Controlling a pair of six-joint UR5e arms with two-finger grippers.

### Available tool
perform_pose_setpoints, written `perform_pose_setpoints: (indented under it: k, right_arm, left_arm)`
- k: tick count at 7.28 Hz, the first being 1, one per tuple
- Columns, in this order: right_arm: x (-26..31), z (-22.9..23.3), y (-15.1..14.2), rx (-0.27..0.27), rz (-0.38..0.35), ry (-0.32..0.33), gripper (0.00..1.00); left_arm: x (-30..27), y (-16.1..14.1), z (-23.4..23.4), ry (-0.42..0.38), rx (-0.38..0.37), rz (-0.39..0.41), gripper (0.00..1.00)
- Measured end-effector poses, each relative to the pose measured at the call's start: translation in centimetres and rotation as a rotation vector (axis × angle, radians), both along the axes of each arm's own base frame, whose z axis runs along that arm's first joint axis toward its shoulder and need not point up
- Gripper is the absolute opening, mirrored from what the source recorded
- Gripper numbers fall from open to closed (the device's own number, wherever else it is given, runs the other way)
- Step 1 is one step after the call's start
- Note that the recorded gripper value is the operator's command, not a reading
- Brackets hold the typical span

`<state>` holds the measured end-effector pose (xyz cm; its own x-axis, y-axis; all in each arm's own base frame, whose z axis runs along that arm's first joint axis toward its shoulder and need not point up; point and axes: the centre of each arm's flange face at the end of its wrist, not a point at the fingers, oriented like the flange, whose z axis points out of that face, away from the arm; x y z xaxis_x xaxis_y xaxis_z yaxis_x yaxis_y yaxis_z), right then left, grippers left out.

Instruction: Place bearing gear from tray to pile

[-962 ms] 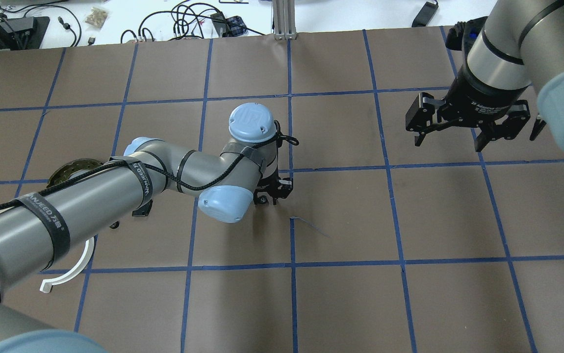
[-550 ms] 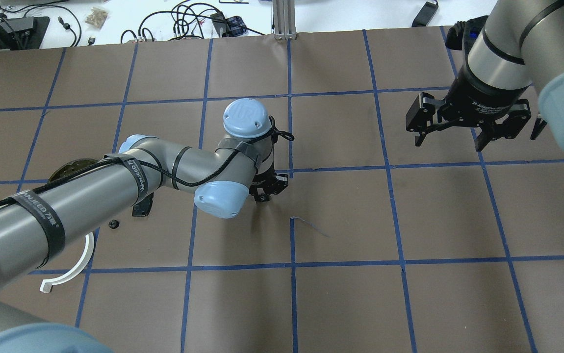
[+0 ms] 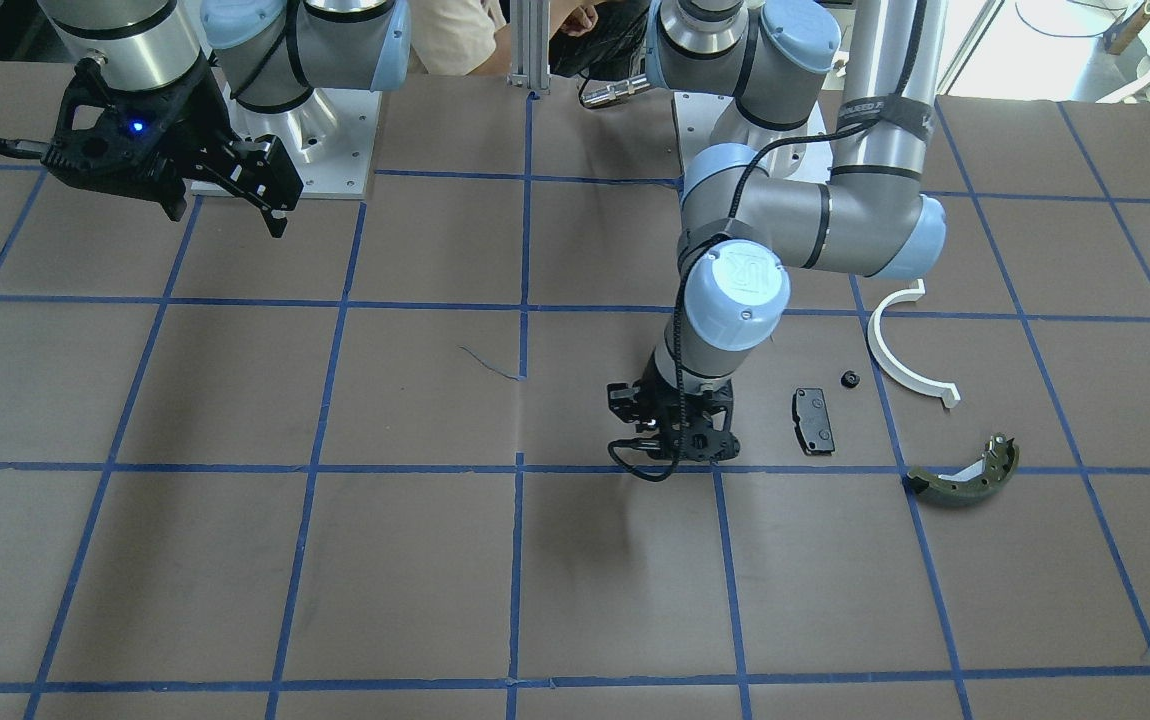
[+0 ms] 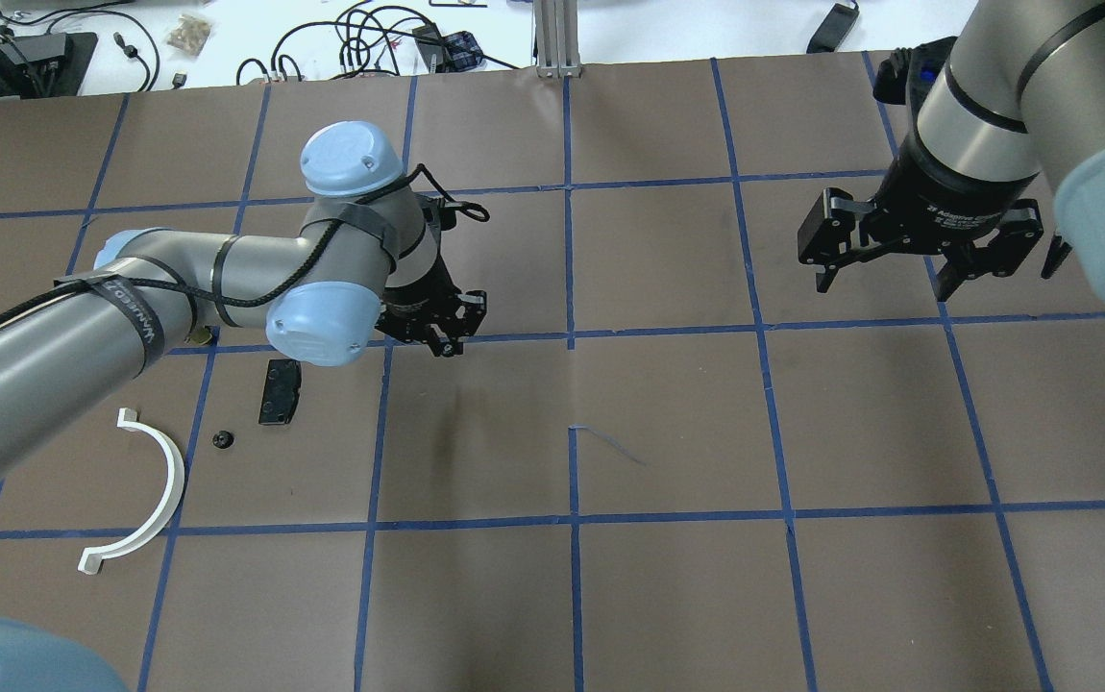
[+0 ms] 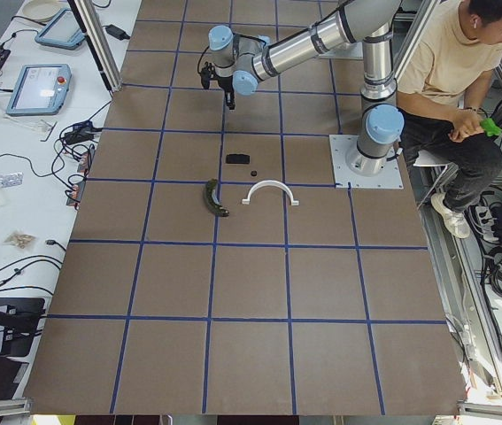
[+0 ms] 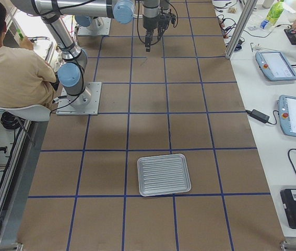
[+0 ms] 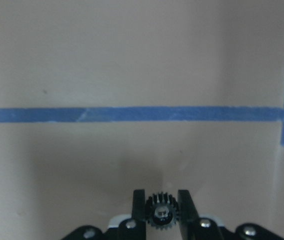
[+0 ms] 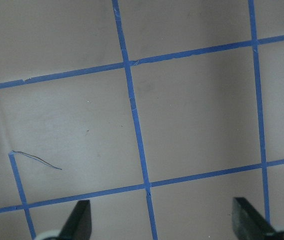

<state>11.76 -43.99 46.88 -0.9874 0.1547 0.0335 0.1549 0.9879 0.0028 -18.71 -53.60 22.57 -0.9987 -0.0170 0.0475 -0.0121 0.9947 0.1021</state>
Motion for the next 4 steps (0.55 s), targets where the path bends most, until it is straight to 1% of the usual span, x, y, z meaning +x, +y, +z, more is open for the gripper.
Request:
perform_pose_setpoints:
  k: [1,2,4]
  right_arm:
    - [0.0,0.2,0.0,-0.002,0.001,-0.004,1.0]
    - [0.1,0.3,0.1,-0.002,0.0,-0.008,1.0]
    - [0.2,0.3,0.1,0.0,0.0,-0.013,1.0]
  left_arm:
    - [4.4,-0.4,0.5,-0.021,0.034,-0.037,0.0]
    - [9.3,-0.7,0.6,-0.02,0.075,-0.067,0.0]
    - [17.3,-0.2,-0.1,-0.041,0.135,-0.121,0.0]
